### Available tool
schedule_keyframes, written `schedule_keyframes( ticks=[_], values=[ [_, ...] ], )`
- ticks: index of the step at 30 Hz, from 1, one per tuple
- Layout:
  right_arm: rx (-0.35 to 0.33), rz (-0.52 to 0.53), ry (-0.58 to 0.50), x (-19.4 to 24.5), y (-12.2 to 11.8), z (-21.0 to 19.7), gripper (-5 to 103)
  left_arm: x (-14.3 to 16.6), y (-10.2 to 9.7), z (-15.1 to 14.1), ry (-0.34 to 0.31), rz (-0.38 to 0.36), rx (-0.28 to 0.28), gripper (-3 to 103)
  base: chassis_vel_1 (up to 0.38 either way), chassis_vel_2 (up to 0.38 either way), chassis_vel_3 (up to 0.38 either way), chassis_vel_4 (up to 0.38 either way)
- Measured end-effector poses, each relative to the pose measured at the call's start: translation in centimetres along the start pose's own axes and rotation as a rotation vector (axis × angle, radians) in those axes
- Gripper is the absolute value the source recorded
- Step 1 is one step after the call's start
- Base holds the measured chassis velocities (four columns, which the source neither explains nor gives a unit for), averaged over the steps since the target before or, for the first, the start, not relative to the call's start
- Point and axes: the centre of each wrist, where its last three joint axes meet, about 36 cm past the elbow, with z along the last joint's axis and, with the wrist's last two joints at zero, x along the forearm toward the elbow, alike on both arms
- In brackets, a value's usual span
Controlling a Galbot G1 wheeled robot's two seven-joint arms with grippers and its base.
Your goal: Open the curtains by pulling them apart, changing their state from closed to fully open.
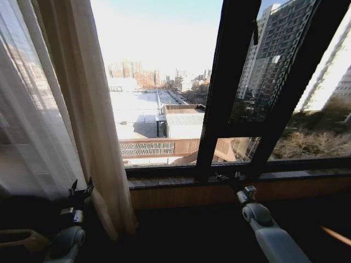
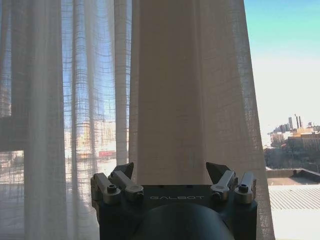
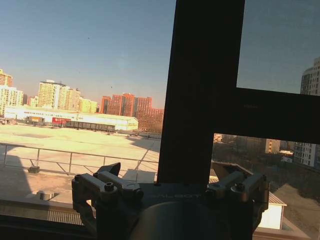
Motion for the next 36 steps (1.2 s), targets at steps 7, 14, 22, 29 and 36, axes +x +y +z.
schedule_keyframes(
  ticks=[7, 14, 22, 29, 36],
  values=[
    [0.0, 0.0, 0.0, 0.0, 0.0, 0.0, 100, 0.9, -2.2, -1.1, -0.03, 0.068, 0.007, 97, 0.0, 0.0, 0.0, 0.0],
    [0.0, 0.0, 0.0, 0.0, 0.0, 0.0, 100, -1.8, -1.8, -0.5, -0.04, 0.101, 0.004, 100, 0.0, 0.0, 0.0, 0.0],
    [0.0, 0.0, 0.0, 0.0, 0.0, 0.0, 100, -5.1, -2.4, 0.5, -0.03, 0.147, 0.03, 100, 0.0, 0.0, 0.0, 0.0],
    [0.0, 0.0, 0.0, 0.0, 0.0, 0.0, 100, -7.1, -3.9, 1.3, -0.022, 0.174, 0.038, 100, 0.0, 0.0, 0.0, 0.0],
    [0.0, 0.0, 0.0, 0.0, 0.0, 0.0, 100, -10.1, -4.0, 2.3, -0.011, 0.183, 0.024, 100, 0.0, 0.0, 0.0, 0.0]
  ],
)
